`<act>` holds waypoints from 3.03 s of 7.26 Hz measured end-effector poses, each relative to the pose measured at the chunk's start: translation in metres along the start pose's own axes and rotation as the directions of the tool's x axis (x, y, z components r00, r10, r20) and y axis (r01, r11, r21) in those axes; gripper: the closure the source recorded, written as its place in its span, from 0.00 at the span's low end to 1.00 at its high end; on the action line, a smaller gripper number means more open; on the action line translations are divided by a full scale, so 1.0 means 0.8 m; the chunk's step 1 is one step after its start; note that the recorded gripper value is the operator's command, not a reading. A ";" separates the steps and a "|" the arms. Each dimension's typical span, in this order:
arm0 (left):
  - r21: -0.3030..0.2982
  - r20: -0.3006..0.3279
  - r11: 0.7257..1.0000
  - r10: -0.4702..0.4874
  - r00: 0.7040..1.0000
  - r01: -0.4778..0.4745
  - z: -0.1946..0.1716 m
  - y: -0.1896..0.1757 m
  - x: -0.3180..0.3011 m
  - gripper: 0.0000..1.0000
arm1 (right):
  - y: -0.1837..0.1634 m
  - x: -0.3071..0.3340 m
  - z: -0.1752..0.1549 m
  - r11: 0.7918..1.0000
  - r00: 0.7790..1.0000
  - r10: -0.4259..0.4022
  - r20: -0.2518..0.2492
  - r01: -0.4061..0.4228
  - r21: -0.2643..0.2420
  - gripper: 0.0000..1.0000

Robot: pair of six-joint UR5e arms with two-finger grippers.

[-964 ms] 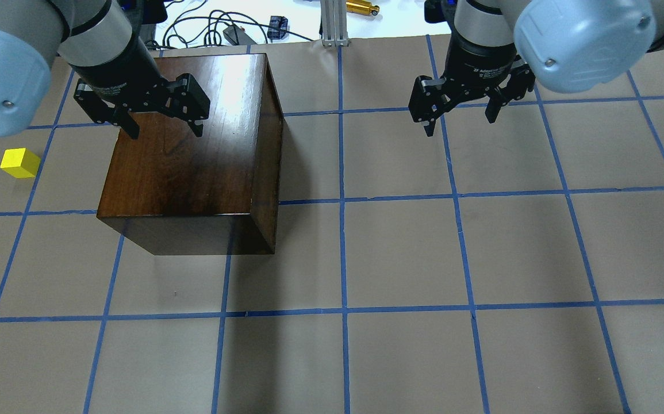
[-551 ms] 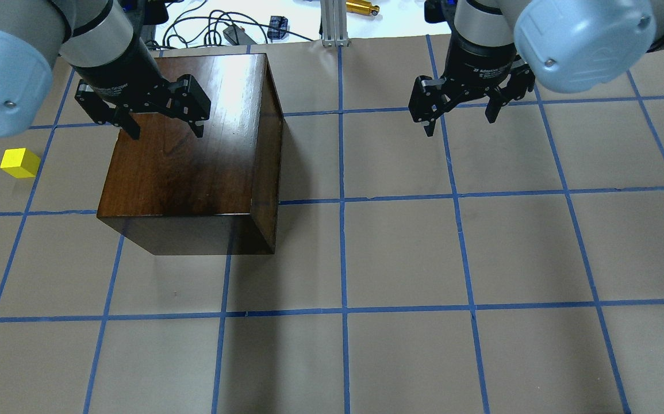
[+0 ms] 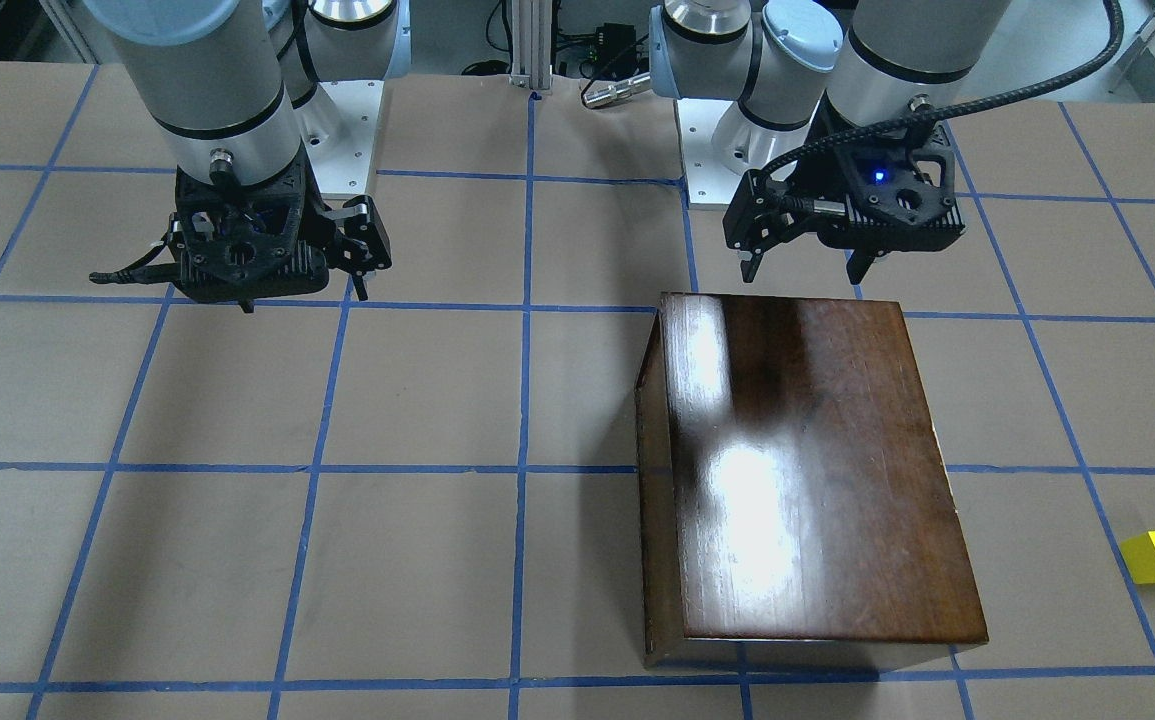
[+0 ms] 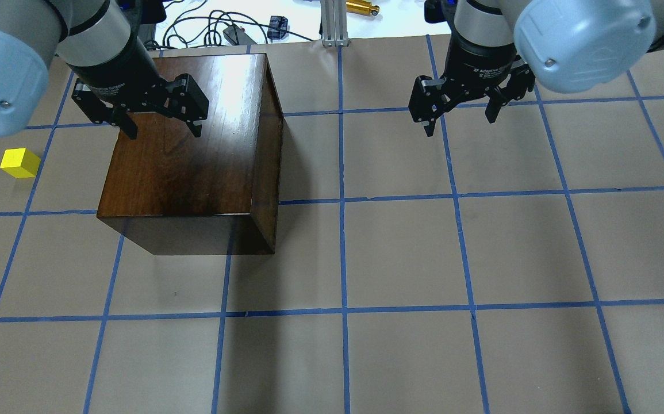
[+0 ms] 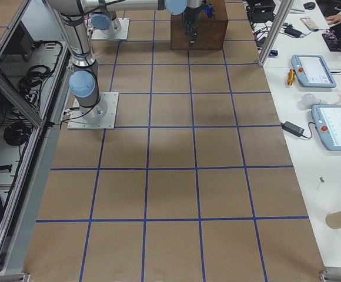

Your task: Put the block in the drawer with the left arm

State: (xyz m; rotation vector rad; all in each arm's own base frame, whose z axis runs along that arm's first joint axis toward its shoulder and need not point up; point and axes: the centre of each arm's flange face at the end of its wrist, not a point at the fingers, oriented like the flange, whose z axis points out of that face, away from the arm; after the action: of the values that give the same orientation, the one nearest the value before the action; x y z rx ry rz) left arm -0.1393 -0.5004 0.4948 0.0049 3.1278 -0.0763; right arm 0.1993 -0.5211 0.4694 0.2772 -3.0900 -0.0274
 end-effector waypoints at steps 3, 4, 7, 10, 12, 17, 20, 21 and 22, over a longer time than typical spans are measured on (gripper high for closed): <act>0.004 -0.004 0.999 -0.048 0.999 0.048 -0.001 -0.016 -0.054 0.00 | 0.000 0.000 0.000 1.000 1.000 0.000 0.001 0.000 0.000 0.00; -0.005 -0.002 0.998 -0.060 0.998 0.060 0.004 -0.021 -0.086 0.00 | 0.000 0.000 0.000 1.000 1.000 0.000 0.000 0.000 0.000 0.00; -0.077 -0.032 0.997 -0.006 0.999 0.003 0.058 -0.047 -0.249 0.00 | 0.000 0.000 0.000 1.000 1.000 0.000 0.000 0.000 0.000 0.00; -0.108 -0.209 0.993 -0.076 0.975 0.054 0.143 -0.069 -0.358 0.00 | 0.000 0.000 0.000 1.000 1.000 -0.001 0.000 0.001 0.000 0.00; -0.113 -0.275 0.993 -0.060 0.959 0.030 0.184 -0.080 -0.374 0.00 | 0.000 0.000 0.000 1.000 1.000 -0.001 0.000 0.001 0.000 0.00; -0.095 -0.365 0.995 -0.056 0.929 0.023 0.257 -0.100 -0.367 0.00 | 0.000 0.000 0.000 1.000 1.000 0.000 0.000 0.000 0.000 0.00; -0.087 -0.380 0.996 -0.041 0.924 0.009 0.272 -0.110 -0.355 0.00 | 0.000 0.000 0.000 1.000 1.000 0.000 0.000 0.000 0.000 0.00; -0.087 -0.382 0.996 -0.041 0.923 0.008 0.276 -0.112 -0.355 0.00 | 0.000 0.000 0.000 1.000 1.000 -0.001 0.000 0.001 0.000 0.00; -0.085 -0.388 0.996 -0.041 0.921 0.008 0.282 -0.114 -0.355 0.00 | 0.000 0.000 0.000 1.000 1.000 0.000 0.000 0.000 0.000 0.00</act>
State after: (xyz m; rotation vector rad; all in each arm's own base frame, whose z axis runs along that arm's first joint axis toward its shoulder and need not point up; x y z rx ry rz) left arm 0.1470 -0.6033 0.2776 -0.0226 3.5287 0.0620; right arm 0.1992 -0.5211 0.4694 0.2771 -3.0900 -0.0273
